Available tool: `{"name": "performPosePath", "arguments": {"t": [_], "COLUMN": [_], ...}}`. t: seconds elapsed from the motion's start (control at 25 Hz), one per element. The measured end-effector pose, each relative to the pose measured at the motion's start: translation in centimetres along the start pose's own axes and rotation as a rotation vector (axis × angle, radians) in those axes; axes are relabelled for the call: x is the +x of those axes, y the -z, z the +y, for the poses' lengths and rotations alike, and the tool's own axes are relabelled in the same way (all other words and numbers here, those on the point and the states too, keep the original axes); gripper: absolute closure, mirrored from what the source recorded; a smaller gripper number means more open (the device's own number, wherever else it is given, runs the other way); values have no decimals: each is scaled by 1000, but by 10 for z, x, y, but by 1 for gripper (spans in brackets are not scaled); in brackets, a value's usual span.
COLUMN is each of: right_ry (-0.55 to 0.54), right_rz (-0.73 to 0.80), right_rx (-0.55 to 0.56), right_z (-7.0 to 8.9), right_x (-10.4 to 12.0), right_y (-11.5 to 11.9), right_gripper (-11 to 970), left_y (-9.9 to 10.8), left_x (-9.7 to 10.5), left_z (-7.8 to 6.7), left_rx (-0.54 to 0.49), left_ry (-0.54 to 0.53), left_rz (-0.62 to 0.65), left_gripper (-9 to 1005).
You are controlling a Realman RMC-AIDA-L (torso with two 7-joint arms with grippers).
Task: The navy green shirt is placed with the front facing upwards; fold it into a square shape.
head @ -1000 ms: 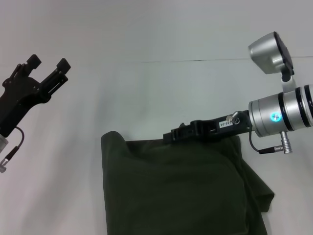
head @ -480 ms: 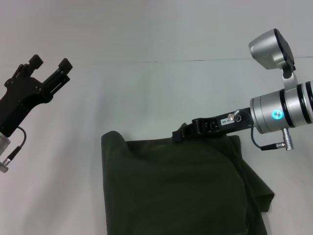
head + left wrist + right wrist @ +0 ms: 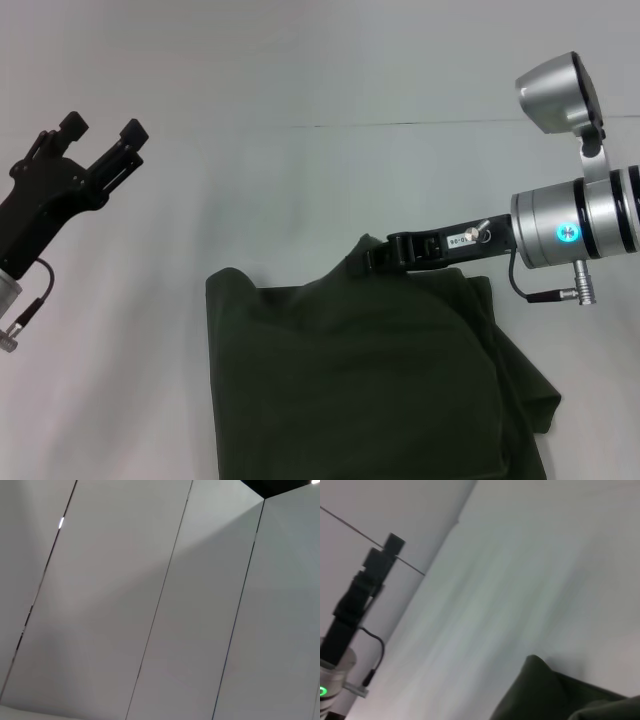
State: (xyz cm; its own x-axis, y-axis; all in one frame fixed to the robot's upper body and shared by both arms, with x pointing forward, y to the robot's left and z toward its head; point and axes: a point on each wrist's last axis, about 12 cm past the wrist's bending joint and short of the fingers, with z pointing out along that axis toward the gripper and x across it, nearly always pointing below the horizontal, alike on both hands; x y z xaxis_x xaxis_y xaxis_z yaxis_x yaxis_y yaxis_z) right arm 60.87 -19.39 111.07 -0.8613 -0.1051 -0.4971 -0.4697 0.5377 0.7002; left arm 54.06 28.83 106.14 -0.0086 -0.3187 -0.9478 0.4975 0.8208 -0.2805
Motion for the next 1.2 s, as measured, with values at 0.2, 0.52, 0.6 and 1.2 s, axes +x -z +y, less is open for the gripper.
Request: {"name": "performPosePath", "arguments": {"t": [0.2,0.52,0.6,1.2], "right_ry": [26,-4,-22,-125], "right_rz": [-81,-216,-242,-211], "right_rx": [-81,-126,-121,61], "right_z": [0,-11,-16,-57], "right_x": [5,26,34,82], "right_y": [13,49,57,73], "right_gripper": [946,941,940,931], "left_y": [1,1,0,-1], "left_x": [1,2,2,4], "left_z": [0,-1,-2,-5], "left_rx": [-1,1,4,23], "left_ry": [5,9,11,29], "left_rz": [1,4,5,10], "left_gripper": [64,64,64,65]}}
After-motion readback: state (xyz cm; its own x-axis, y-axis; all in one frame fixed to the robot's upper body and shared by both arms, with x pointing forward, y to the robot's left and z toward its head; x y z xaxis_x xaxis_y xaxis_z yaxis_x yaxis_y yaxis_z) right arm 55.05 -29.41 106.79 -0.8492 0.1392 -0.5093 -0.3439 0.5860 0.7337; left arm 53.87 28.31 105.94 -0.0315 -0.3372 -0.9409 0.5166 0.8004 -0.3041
